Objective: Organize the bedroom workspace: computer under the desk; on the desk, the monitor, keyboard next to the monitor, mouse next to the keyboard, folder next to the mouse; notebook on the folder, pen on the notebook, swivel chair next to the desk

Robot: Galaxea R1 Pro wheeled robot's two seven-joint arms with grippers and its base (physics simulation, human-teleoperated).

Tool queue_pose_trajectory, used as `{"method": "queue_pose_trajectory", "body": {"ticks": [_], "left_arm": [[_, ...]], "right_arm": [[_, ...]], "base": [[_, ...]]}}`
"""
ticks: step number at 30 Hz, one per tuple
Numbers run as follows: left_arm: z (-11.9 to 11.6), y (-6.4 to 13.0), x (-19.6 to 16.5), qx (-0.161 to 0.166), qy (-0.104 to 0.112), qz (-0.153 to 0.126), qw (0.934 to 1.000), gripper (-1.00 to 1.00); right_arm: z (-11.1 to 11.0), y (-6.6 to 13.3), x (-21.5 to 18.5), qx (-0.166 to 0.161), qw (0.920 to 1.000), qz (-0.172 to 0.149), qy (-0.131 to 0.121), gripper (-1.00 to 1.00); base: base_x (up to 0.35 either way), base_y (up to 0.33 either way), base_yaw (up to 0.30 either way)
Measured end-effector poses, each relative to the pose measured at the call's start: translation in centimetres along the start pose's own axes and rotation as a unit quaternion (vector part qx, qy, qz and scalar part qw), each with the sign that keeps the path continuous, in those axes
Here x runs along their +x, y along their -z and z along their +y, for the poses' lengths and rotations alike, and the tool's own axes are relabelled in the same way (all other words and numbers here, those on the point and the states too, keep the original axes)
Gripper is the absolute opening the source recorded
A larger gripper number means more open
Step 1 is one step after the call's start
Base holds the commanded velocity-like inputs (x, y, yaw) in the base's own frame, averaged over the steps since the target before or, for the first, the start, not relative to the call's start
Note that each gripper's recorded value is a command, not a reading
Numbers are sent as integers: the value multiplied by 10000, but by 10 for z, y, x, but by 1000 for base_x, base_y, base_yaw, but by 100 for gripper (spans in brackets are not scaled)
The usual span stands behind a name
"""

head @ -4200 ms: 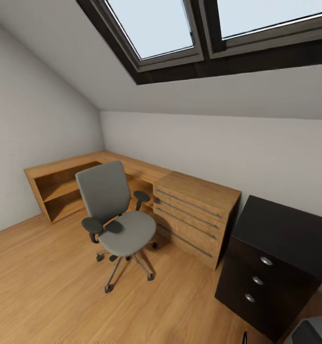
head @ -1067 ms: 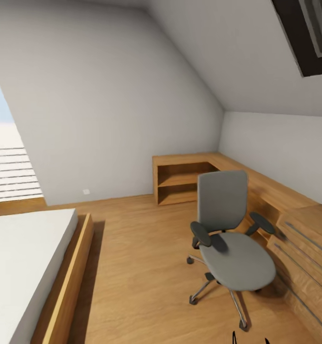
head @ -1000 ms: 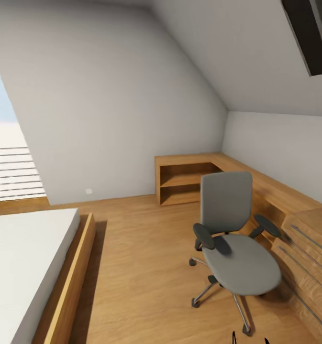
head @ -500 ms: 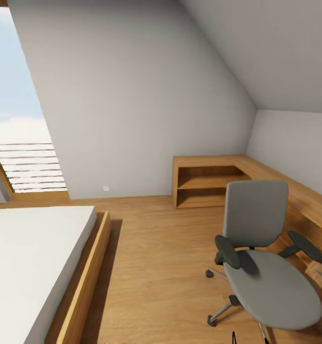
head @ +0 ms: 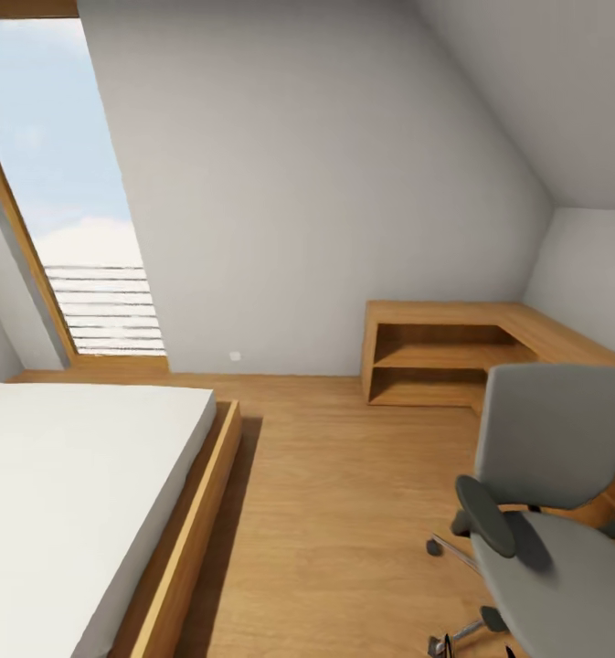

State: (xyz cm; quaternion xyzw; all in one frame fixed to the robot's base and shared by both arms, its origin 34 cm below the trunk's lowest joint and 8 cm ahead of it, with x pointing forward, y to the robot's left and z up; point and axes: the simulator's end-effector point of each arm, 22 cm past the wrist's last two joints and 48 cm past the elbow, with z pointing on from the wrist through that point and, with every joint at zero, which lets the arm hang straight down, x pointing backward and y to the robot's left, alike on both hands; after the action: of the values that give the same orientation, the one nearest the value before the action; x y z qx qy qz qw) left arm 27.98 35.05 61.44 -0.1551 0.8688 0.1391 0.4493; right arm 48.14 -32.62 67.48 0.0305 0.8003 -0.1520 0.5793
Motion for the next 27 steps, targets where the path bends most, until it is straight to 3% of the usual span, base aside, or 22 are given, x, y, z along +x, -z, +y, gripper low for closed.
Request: {"method": "queue_pose_trajectory", "body": {"ticks": [5,14,27], "left_arm": [[0,0,0,-2,-4,9,10000,100],[0,0,0,-1,-4,10,10000,100],[-1,-2,-3,9,19,-46,10000,100]], "right_arm": [[-1,0,1,0,10000,10,10,100],[-1,0,1,-9,10000,11,10,100],[2,-1,-4,-91,9999,-51,0,100]], "base": [[315,0,207],[324,0,35],[324,0,-114]]}}
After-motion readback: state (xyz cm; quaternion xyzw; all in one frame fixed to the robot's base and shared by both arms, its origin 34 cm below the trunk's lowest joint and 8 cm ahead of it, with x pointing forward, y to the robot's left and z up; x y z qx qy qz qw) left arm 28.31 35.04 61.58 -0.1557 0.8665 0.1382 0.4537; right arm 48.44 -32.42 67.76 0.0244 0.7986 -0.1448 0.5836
